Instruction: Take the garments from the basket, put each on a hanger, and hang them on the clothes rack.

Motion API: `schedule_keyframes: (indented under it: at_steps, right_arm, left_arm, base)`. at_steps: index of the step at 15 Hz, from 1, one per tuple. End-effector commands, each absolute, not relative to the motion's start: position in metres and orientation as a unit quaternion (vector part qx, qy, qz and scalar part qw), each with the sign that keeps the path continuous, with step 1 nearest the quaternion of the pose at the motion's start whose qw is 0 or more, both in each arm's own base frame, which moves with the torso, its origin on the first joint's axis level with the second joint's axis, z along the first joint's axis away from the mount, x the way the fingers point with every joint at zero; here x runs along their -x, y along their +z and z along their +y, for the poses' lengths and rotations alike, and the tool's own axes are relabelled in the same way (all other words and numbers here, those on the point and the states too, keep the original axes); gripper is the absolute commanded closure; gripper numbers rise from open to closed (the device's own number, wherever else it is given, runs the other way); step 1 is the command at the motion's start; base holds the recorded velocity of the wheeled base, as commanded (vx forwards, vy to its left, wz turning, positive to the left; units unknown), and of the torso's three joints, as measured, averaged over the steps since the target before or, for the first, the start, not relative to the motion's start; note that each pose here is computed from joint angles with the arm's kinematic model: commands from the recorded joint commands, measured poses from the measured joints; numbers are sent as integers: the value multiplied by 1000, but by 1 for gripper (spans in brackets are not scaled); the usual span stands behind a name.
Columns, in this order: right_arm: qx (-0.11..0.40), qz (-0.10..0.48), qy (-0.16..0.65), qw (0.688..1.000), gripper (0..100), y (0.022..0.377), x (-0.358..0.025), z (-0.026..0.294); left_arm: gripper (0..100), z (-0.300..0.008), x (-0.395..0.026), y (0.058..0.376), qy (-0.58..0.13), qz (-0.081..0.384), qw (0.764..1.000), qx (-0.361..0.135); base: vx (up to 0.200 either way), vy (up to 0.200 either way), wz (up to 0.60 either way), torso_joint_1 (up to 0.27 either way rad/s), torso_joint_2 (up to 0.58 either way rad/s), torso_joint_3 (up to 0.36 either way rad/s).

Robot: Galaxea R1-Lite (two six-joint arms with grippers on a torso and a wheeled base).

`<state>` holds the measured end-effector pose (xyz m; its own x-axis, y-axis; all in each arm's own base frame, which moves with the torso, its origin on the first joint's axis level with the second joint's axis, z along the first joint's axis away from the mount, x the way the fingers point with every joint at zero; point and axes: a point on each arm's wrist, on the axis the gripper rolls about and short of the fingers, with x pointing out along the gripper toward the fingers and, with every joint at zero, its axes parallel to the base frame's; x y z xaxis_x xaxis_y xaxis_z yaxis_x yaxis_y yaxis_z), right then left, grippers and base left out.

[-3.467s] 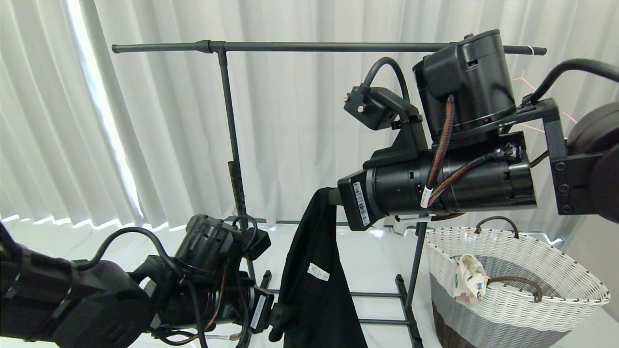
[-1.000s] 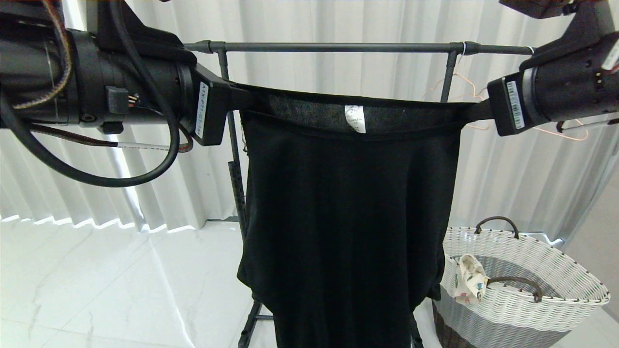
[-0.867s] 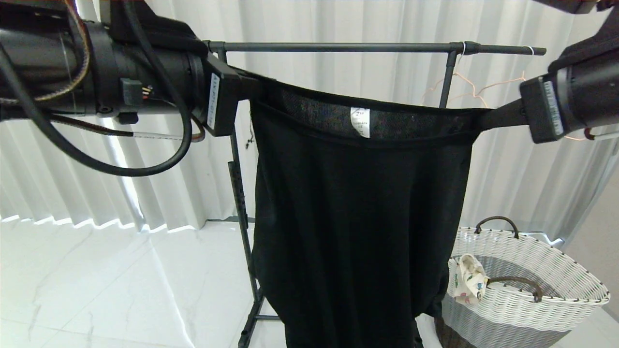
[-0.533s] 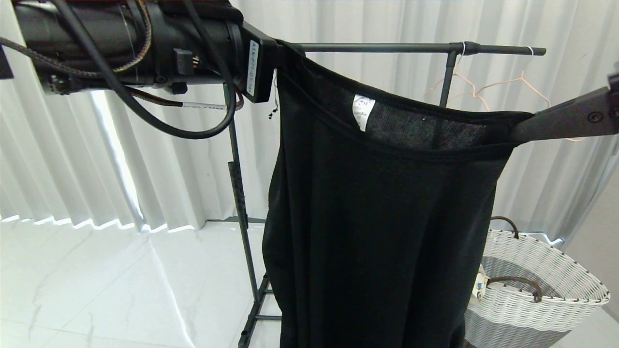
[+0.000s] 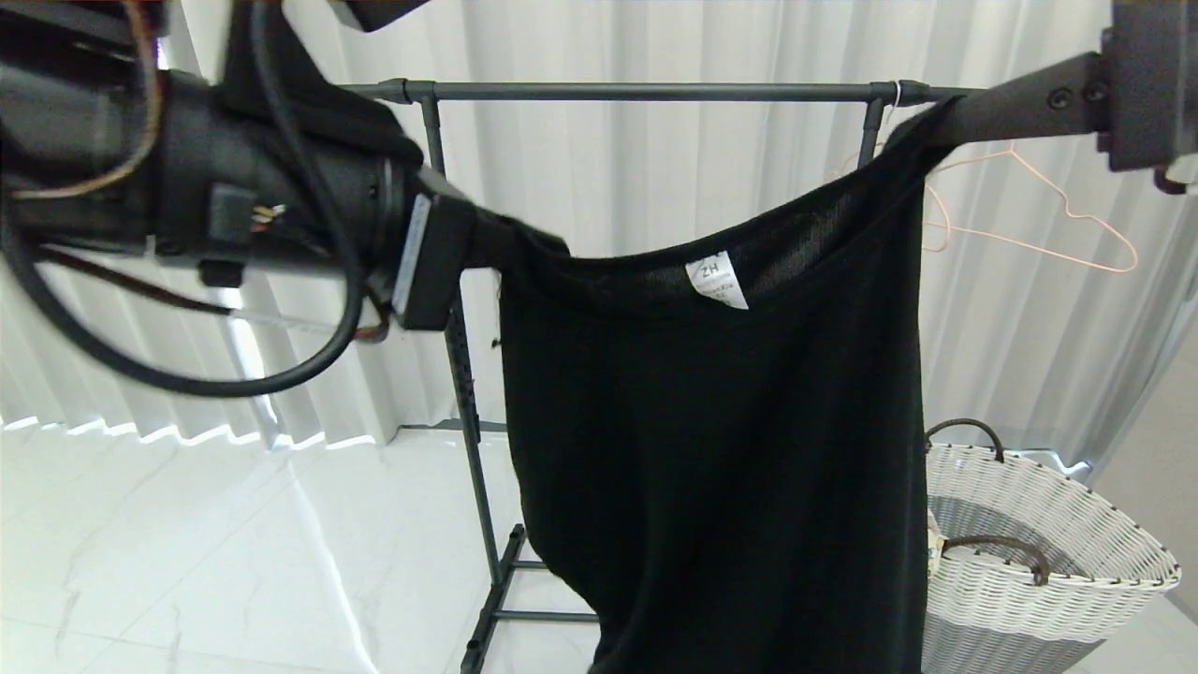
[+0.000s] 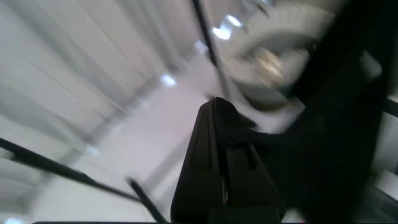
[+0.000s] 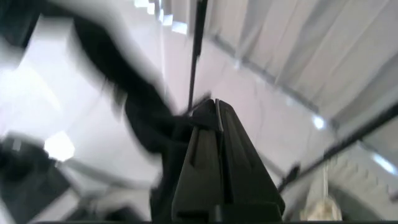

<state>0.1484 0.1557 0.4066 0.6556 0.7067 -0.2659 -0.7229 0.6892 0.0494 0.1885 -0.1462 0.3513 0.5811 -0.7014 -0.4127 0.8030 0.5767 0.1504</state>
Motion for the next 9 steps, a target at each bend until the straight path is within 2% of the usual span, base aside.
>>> schedule_keyframes:
  at_steps: [1, 3, 9]
  right_arm:
    - [33, 138, 391, 909, 100, 396, -171, 177]
    - [30, 130, 393, 910, 100, 396, -175, 183]
    - [29, 128, 393, 910, 100, 397, -171, 178]
  left_arm:
    - [100, -125, -134, 364, -472, 172, 851, -154]
    - [100, -118, -115, 361, -496, 201, 829, -163]
    - [100, -122, -118, 359, -501, 205, 825, -163]
  base:
    - [0, 0, 0, 0, 0, 0]
    - [0, 0, 0, 0, 0, 0]
    - [0, 0, 0, 0, 0, 0]
